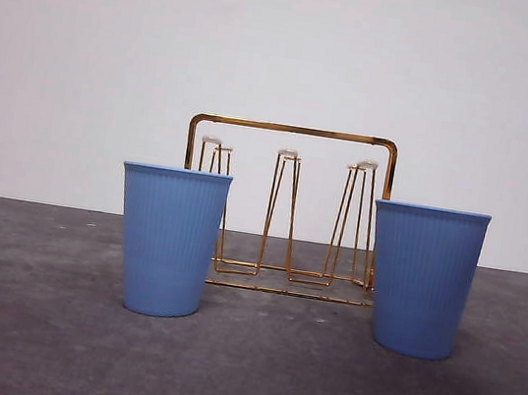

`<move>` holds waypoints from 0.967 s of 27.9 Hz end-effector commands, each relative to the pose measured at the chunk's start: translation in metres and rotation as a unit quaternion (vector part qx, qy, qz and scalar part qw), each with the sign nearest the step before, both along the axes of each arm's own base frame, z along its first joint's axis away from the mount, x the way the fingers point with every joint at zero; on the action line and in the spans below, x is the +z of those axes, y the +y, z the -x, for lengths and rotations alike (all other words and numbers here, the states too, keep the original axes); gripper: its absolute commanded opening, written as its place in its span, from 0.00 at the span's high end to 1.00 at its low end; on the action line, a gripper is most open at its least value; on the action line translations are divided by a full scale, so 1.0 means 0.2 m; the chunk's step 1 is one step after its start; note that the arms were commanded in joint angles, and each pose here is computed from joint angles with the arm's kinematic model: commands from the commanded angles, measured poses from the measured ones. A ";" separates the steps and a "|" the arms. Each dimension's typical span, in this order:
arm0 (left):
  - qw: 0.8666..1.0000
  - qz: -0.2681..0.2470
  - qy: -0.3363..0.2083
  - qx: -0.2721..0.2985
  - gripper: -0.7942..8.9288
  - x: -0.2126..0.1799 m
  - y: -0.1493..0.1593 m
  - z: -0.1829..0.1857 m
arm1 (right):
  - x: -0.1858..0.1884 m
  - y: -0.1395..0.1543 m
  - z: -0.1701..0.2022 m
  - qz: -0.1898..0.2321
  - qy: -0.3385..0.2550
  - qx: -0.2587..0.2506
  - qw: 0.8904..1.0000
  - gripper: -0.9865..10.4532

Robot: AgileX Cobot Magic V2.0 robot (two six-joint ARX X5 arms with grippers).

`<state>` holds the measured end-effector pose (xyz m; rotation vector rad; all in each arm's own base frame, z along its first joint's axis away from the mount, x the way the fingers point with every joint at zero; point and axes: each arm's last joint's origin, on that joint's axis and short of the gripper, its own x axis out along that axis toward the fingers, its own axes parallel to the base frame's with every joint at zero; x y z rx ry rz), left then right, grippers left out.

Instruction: Pick up cup 1,put cup 1 in the cup rack,pick up cup 2,put cup 2 in the cup rack

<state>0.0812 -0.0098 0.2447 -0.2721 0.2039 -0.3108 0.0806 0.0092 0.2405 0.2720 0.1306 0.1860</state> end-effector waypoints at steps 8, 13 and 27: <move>0.995 0.011 0.025 -0.092 0.93 0.29 -0.02 0.00 | 0.40 0.01 0.04 0.096 0.083 0.052 0.991 0.92; 0.986 -0.007 0.063 -0.151 0.93 0.40 -0.04 0.01 | 0.56 0.01 0.04 0.132 0.143 0.097 0.976 0.92; 0.968 -0.013 0.095 -0.230 0.81 0.54 -0.08 0.05 | 0.73 0.03 -0.01 0.139 0.209 0.149 0.957 0.79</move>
